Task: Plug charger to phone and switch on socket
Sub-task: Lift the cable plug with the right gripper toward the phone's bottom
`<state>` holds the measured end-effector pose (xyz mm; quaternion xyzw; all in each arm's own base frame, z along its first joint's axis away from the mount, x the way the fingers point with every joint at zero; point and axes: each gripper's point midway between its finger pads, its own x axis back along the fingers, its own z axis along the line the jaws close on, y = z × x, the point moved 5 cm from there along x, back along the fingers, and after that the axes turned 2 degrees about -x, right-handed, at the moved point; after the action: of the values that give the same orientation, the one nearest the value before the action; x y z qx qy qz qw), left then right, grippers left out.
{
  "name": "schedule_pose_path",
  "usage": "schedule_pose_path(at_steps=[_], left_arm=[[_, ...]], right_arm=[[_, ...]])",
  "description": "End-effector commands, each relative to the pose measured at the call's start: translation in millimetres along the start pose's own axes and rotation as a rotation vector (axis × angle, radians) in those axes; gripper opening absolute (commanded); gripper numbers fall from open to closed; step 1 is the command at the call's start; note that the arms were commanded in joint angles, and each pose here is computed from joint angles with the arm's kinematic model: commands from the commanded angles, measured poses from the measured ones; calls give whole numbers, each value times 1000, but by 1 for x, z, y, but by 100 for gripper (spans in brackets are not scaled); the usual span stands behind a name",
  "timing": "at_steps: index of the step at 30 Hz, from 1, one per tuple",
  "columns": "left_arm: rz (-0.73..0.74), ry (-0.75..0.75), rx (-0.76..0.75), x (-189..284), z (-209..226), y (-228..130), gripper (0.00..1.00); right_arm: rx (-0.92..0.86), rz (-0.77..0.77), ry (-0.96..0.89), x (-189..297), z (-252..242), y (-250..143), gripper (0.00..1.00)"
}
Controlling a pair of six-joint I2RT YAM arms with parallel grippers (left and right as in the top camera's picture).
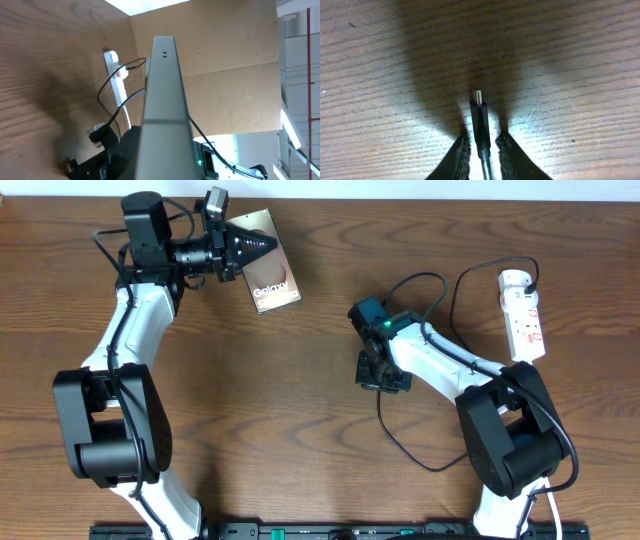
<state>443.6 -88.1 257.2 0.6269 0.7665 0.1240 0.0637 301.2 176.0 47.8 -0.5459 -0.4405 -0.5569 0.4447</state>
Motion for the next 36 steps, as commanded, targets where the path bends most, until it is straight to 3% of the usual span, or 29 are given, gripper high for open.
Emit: schedule_pose_path(at_steps=[1,8,21,32,36], left_arm=[[22,-21,-31,1,-8,-1,7],[22,-21,-30,1,-8,-2,7],[21,-21,-31,1,-8,-1,7],[35,-39,-29,7,-9,-2,7],[33,-45,-25,14,-9,-1,7]], right_arm=[[1,12,-3,-2,0,-4,14],[-3,11,-2,-2,1,-4,1],[17,-26,32,1,8,5,1],[376,-148,360,68,68,31,1],[638,-124,596,97,96,17,1]])
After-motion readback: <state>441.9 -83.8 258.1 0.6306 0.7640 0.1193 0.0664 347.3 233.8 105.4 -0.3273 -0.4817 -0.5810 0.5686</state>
